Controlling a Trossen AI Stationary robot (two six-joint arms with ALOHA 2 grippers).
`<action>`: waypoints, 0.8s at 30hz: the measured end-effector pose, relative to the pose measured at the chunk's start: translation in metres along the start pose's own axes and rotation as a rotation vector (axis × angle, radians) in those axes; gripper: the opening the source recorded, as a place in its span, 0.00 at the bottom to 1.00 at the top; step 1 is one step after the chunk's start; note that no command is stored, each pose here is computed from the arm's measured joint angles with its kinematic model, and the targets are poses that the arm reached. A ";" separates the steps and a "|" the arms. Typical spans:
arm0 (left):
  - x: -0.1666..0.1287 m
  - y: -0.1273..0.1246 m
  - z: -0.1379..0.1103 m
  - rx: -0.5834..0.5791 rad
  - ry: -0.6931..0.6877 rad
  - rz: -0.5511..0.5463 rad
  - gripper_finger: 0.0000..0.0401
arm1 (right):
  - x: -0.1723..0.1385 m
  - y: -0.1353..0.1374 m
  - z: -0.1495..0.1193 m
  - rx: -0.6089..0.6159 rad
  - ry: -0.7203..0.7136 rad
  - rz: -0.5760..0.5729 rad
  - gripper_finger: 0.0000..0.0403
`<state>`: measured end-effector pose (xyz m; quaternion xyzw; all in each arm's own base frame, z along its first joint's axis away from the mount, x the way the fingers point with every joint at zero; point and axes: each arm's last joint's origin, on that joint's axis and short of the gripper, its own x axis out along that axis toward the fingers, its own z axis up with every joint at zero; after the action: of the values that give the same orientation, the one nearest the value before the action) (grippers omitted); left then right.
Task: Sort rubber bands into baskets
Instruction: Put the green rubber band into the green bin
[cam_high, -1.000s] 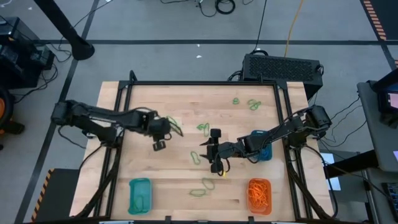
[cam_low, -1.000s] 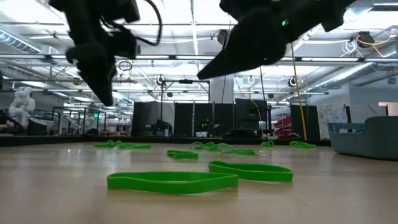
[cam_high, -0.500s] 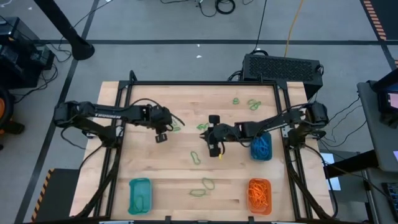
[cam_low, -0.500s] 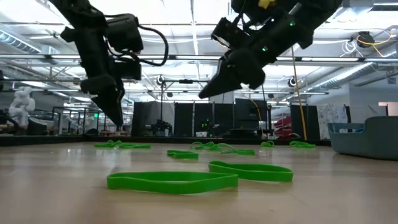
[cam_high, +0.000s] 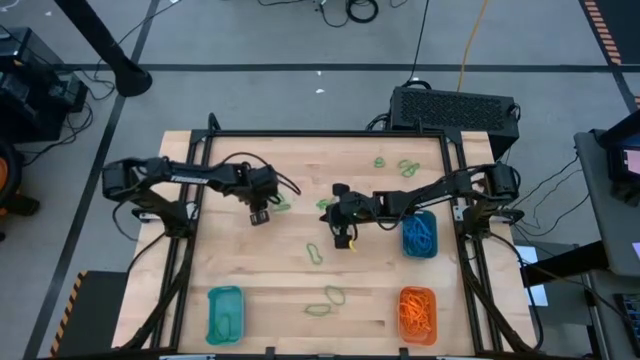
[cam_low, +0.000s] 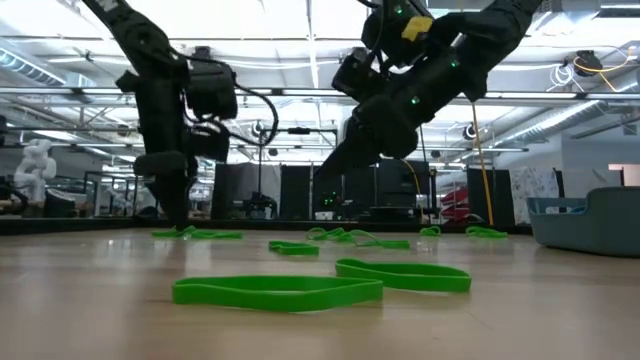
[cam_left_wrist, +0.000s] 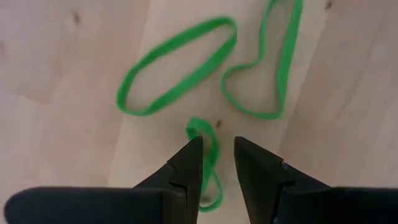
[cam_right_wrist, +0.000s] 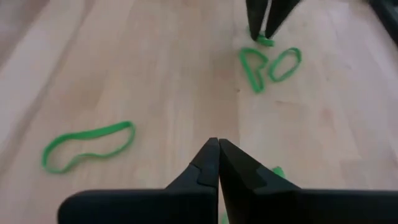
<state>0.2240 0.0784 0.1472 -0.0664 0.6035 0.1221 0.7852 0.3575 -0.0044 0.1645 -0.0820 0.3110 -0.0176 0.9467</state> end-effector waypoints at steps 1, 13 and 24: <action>0.003 0.001 0.000 -0.002 0.012 0.000 0.25 | 0.000 0.000 0.000 0.000 -0.002 0.011 0.00; 0.012 0.015 -0.001 -0.011 0.049 -0.016 0.08 | 0.000 0.001 0.000 -0.001 -0.006 0.033 0.00; -0.024 -0.002 -0.010 -0.060 -0.009 -0.115 0.01 | 0.001 0.001 0.000 -0.010 -0.007 0.032 0.00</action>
<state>0.2089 0.0714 0.1679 -0.1240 0.5912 0.0950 0.7913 0.3579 -0.0036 0.1640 -0.0816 0.3091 -0.0005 0.9475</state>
